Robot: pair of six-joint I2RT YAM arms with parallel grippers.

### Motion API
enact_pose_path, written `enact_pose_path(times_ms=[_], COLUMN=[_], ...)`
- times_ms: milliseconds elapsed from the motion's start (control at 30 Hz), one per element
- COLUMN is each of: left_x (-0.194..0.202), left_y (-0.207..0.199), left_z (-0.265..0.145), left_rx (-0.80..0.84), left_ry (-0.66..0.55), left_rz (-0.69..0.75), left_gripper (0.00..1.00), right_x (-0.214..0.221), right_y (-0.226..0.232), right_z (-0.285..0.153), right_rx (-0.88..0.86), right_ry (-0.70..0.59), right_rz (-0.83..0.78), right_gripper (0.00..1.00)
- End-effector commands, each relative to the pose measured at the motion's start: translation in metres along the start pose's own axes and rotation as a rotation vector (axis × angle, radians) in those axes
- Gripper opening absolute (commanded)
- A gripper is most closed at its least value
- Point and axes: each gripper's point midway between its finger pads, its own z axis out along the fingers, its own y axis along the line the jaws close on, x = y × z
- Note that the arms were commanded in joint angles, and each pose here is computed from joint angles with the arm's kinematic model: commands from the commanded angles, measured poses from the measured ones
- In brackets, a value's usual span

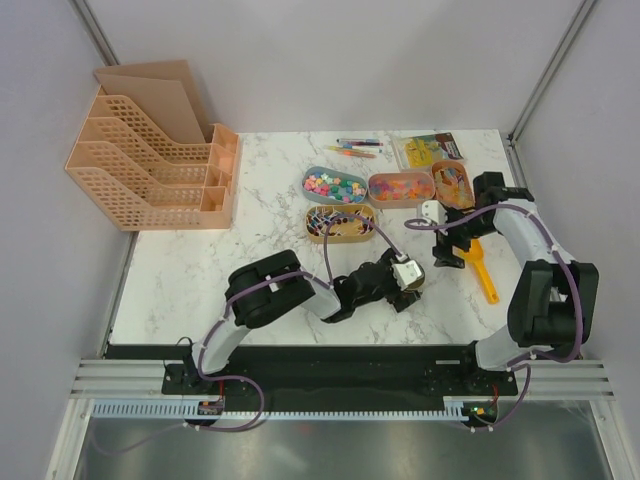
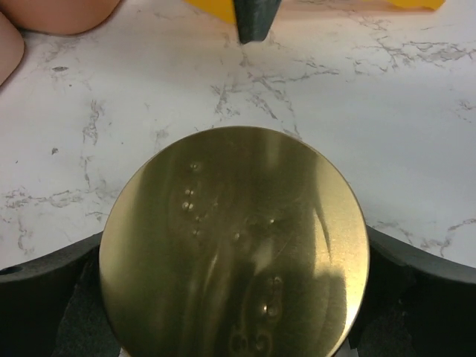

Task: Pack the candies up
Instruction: Screw the bottle lid onto the packing bottle.

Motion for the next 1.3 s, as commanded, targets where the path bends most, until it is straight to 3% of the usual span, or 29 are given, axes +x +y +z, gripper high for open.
enact_pose_path(times_ms=[0, 167, 300, 433, 467, 567, 900, 1267], left_x=[0.224, 0.228, 0.244, 0.256, 0.264, 0.269, 0.264, 0.268], left_y=[-0.022, -0.02, -0.021, -0.015, -0.015, -0.019, -0.063, -0.088], left_z=[-0.1, -0.105, -0.11, -0.109, -0.112, -0.115, -0.131, -0.144], left_rx=[0.111, 0.099, 0.114, 0.112, 0.113, 0.15, 0.393, 0.529], left_ry=[0.732, 0.729, 0.782, 0.809, 0.83, 0.859, 0.882, 0.93], left_rz=[0.172, 0.19, 0.209, 0.272, 0.287, 0.283, 0.147, -0.003], left_gripper=[1.0, 0.83, 0.78, 0.62, 0.53, 0.44, 0.4, 0.37], right_x=[0.005, 0.009, 0.003, -0.009, -0.012, -0.017, -0.015, -0.008], right_y=[0.009, 0.011, 0.033, 0.05, 0.055, 0.058, 0.05, 0.053], right_z=[-0.017, -0.022, -0.02, -0.015, -0.014, -0.004, 0.012, 0.017], right_rx=[-0.057, -0.093, -0.189, -0.269, -0.289, -0.33, -0.407, -0.466], right_ry=[-0.017, -0.052, -0.098, -0.148, -0.163, -0.187, -0.157, -0.093], right_rz=[-0.07, -0.074, -0.183, -0.319, -0.324, -0.344, -0.378, -0.388], right_gripper=[0.98, 0.98, 0.98, 0.98, 0.98, 0.98, 0.98, 0.98])
